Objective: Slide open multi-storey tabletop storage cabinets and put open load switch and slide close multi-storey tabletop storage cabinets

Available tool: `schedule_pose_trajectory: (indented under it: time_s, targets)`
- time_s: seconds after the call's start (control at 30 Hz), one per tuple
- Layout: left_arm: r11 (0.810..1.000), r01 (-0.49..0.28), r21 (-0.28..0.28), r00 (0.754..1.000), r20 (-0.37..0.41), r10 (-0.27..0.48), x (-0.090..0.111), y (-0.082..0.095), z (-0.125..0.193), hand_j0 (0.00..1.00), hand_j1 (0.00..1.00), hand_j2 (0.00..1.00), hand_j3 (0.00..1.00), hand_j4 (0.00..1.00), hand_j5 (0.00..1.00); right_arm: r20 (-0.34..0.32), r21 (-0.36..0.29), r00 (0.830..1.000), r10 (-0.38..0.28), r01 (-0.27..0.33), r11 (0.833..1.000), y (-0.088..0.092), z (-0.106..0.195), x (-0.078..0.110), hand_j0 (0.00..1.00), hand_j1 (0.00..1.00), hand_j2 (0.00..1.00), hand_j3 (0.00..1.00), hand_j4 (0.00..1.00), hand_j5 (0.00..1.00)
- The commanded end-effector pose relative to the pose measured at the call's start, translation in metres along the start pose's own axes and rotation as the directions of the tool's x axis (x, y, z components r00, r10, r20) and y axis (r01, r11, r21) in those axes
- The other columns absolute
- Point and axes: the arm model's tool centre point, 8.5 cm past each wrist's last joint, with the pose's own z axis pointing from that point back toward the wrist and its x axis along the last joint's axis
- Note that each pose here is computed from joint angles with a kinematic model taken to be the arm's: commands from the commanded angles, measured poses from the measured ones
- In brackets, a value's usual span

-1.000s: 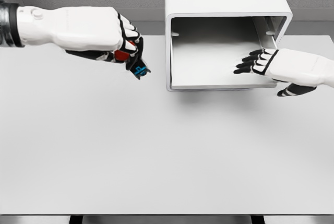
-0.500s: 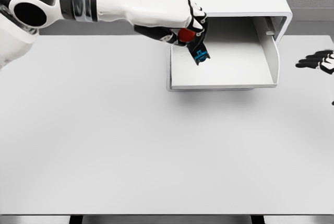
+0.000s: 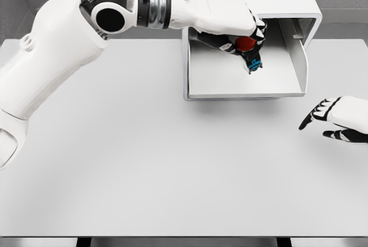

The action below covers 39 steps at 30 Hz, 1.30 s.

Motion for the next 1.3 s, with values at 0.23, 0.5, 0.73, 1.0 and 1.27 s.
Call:
schedule_pose_trajectory:
  time_s: [0.23, 0.5, 0.73, 1.0, 1.27]
  targets:
    - [1.0, -0.018, -0.021, 1.0, -0.022, 0.018, -0.007, -0.008, -0.014, 0.71, 0.71, 0.71, 0.71, 0.71, 0.71, 0.078, 0.01, 0.997, 0.01, -0.011, 1.0, -0.004, -0.028, 0.01, 0.6, 0.6, 0.6, 0.6, 0.6, 0.6]
    - [0.998, -0.05, -0.026, 0.997, -0.054, 0.048, -0.018, -0.014, -0.009, 0.99, 0.99, 0.99, 0.99, 0.99, 0.99, 0.082, -0.017, 0.996, 0.03, -0.028, 0.999, -0.014, -0.03, 0.011, 0.63, 0.63, 0.63, 0.63, 0.63, 0.63]
    - [0.998, -0.059, -0.028, 0.996, -0.065, 0.057, -0.022, -0.016, -0.008, 1.0, 1.0, 1.0, 1.0, 1.0, 1.0, 0.082, -0.038, 0.995, 0.052, -0.049, 0.998, -0.025, -0.03, 0.011, 0.63, 0.63, 0.63, 0.63, 0.63, 0.63]
    - [0.998, -0.065, -0.021, 0.996, -0.067, 0.064, -0.024, -0.012, -0.009, 1.0, 1.0, 1.0, 1.0, 1.0, 1.0, 0.089, -0.044, 0.995, 0.055, -0.051, 0.998, -0.028, -0.032, 0.012, 0.64, 0.64, 0.64, 0.64, 0.64, 0.64]
    - [0.996, -0.085, 0.035, 0.995, -0.039, 0.087, -0.022, 0.004, -0.006, 1.0, 1.0, 1.0, 1.0, 1.0, 1.0, 0.089, -0.042, 0.995, 0.053, -0.049, 0.998, -0.027, -0.032, 0.012, 0.64, 0.64, 0.64, 0.64, 0.64, 0.64]
